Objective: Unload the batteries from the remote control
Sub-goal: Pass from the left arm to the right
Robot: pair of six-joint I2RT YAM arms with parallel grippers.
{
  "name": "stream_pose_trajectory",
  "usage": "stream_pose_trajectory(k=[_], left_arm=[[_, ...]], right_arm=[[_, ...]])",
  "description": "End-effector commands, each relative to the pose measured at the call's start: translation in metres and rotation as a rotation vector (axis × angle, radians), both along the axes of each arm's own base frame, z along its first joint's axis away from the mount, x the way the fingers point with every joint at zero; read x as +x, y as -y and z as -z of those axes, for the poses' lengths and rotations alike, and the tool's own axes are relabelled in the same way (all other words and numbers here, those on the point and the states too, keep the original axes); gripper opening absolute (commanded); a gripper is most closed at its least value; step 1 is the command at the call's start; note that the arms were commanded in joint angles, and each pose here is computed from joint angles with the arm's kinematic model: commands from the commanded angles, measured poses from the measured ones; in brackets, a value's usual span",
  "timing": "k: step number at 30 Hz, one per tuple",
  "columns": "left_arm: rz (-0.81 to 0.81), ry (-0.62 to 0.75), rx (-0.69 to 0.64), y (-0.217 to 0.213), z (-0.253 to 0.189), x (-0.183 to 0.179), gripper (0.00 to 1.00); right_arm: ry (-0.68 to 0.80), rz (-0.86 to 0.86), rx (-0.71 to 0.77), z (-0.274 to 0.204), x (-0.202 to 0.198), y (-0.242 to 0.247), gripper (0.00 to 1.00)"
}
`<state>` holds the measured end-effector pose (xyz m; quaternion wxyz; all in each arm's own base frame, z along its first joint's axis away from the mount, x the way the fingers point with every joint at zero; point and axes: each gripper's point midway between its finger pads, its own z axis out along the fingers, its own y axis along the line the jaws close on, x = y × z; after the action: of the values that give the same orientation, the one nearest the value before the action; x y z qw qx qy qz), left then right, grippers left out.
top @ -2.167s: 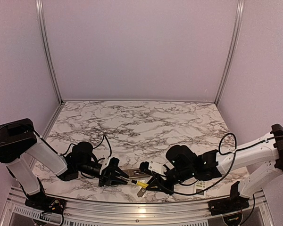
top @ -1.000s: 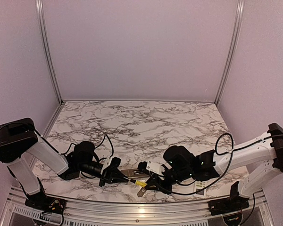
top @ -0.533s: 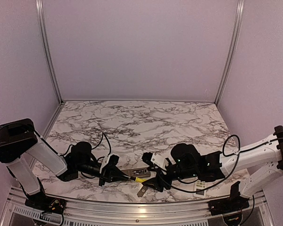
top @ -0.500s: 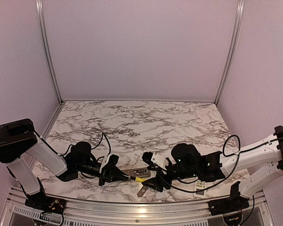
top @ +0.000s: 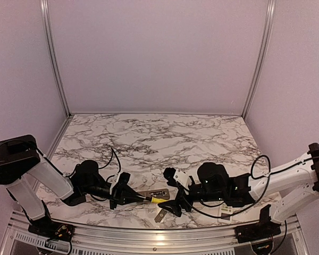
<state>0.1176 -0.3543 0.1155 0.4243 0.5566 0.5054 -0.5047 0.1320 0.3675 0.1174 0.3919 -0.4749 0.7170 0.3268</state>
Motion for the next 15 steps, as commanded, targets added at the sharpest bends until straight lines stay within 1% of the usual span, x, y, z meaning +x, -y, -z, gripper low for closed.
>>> stream_pose_trajectory(k=[1,11,15], left_arm=[[-0.024,0.024,-0.048,-0.002,-0.014,0.004,0.0],[-0.03,0.021,-0.074,-0.004,-0.021,0.003,0.0],[-0.031,0.01,-0.106,-0.005,-0.028,0.002,0.0]], right_arm=[[0.022,0.031,0.079,-0.02,0.007,-0.002,0.99],[0.027,0.054,0.13,-0.027,0.009,-0.001,0.99],[0.032,0.067,0.198,-0.038,0.009,0.001,0.99]])
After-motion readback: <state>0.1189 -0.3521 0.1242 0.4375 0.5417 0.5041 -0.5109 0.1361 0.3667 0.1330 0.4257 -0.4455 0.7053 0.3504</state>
